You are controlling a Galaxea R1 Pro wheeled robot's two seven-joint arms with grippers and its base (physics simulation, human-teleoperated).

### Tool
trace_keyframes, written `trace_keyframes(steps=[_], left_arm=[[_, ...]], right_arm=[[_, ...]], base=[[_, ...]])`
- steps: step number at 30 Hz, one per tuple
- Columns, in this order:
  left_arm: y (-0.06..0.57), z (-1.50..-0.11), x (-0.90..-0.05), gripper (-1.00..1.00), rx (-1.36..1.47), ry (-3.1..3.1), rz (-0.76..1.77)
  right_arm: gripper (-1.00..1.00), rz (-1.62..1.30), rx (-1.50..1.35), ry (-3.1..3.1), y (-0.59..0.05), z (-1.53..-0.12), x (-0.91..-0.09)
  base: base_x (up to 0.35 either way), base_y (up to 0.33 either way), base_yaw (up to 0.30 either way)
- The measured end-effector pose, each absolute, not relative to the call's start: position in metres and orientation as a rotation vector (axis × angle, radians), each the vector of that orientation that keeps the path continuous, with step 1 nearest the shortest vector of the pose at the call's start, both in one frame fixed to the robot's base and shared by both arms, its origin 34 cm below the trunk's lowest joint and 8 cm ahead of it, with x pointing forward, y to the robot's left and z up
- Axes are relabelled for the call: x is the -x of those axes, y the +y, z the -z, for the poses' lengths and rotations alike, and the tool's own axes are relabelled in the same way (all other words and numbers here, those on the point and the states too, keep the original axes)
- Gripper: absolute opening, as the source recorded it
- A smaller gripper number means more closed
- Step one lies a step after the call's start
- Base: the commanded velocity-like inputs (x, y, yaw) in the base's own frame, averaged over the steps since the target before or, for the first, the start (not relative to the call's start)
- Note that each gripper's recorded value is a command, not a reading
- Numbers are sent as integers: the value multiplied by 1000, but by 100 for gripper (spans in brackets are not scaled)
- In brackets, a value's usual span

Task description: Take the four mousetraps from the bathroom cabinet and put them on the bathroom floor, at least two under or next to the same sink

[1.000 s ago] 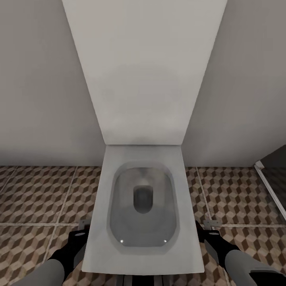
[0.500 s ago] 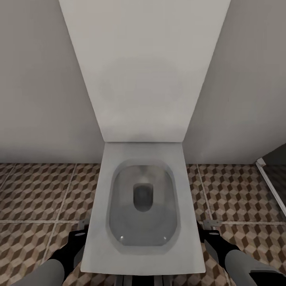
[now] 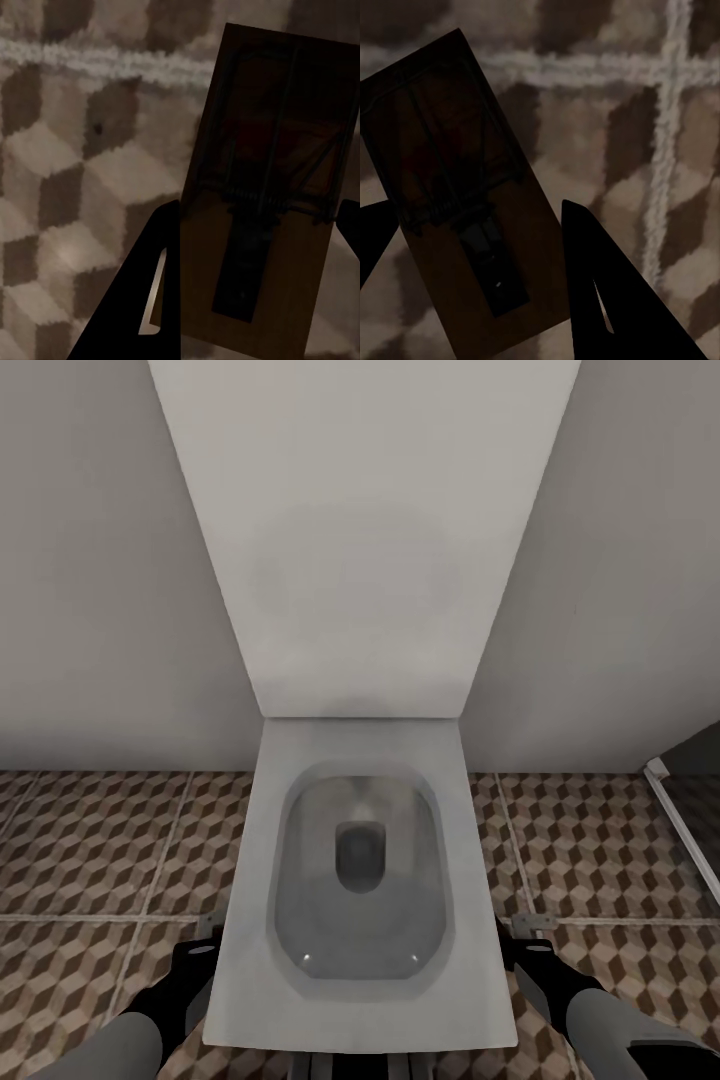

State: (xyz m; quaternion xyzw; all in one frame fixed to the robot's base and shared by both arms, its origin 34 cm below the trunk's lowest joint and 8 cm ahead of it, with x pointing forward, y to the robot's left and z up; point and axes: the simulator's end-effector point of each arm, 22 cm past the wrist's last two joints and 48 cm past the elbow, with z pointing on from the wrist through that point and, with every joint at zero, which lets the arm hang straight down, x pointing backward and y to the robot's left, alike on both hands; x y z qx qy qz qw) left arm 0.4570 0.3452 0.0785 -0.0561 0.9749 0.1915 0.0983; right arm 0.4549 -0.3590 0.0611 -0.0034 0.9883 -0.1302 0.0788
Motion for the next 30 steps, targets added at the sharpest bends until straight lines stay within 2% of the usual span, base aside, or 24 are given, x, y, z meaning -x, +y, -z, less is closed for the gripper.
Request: trace_keyframes(steps=[30], left_arm=[[345, -79, -457, -100, 166, 2885, -567]], right_arm=[[-100, 384, 12, 2964, -358, -61, -454]], base=[[0, 0, 0]])
